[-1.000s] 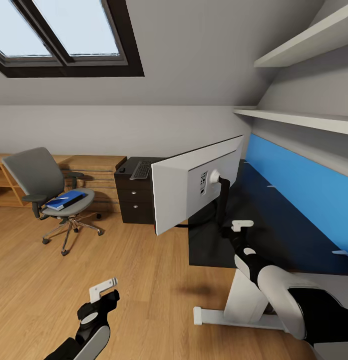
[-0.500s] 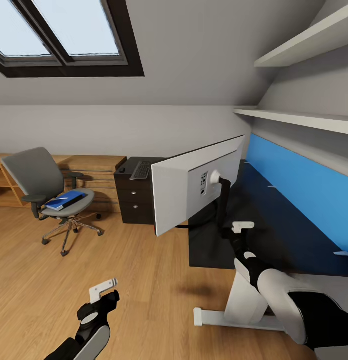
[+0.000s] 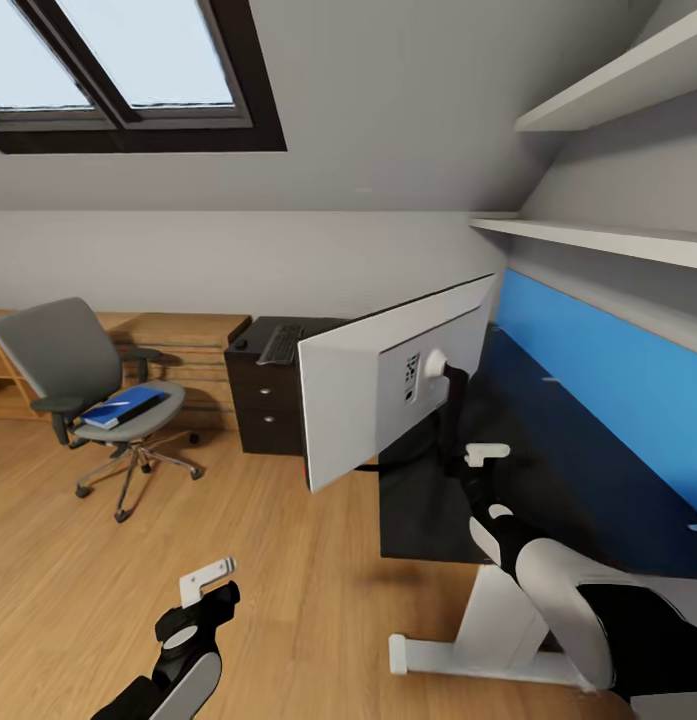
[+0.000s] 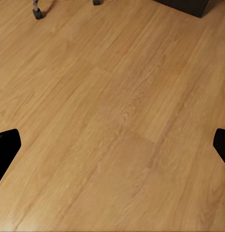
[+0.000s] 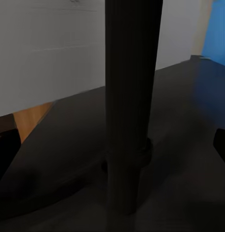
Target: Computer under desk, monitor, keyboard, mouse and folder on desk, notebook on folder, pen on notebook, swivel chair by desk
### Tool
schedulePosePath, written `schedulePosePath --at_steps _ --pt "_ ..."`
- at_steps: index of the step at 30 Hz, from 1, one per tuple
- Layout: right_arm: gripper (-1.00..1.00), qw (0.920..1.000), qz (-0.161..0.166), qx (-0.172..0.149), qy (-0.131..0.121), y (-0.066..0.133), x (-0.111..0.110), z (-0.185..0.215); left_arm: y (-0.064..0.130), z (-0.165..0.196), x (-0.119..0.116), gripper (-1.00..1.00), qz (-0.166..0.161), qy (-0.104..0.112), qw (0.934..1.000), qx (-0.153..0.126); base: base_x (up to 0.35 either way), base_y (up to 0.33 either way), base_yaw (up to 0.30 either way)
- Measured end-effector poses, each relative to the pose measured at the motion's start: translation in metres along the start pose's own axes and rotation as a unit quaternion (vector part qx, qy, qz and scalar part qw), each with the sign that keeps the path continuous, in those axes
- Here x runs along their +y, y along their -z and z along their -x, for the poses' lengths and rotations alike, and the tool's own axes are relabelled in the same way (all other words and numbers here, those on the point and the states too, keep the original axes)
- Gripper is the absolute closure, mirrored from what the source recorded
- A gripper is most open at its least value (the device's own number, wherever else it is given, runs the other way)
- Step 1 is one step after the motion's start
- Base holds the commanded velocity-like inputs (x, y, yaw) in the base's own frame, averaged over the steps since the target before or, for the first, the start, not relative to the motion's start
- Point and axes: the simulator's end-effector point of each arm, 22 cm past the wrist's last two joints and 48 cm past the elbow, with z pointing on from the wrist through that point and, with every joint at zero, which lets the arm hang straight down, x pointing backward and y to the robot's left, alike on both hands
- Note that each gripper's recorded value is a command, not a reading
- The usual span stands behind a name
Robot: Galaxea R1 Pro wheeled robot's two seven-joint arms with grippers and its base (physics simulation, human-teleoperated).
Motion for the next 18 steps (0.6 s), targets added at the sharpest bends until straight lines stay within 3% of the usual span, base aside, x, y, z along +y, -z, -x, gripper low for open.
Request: schedulePosePath --at_steps 10,18 --pt "-1.00 1.0000 -0.001 0.001 0.001 -0.0001 -0.0023 -0.0005 -0.0005 -0.0015 0.0003 -1.00 0.000 0.000 1.0000 0.002 0.169 0.000 0.000" --pt "-1.00 1.0000 -0.001 0.001 0.001 -0.0002 -0.0023 -0.0007 -0.0002 -0.0023 -0.0007 -1.00 0.000 -0.001 1.0000 0.002 0.073 0.000 0.000"
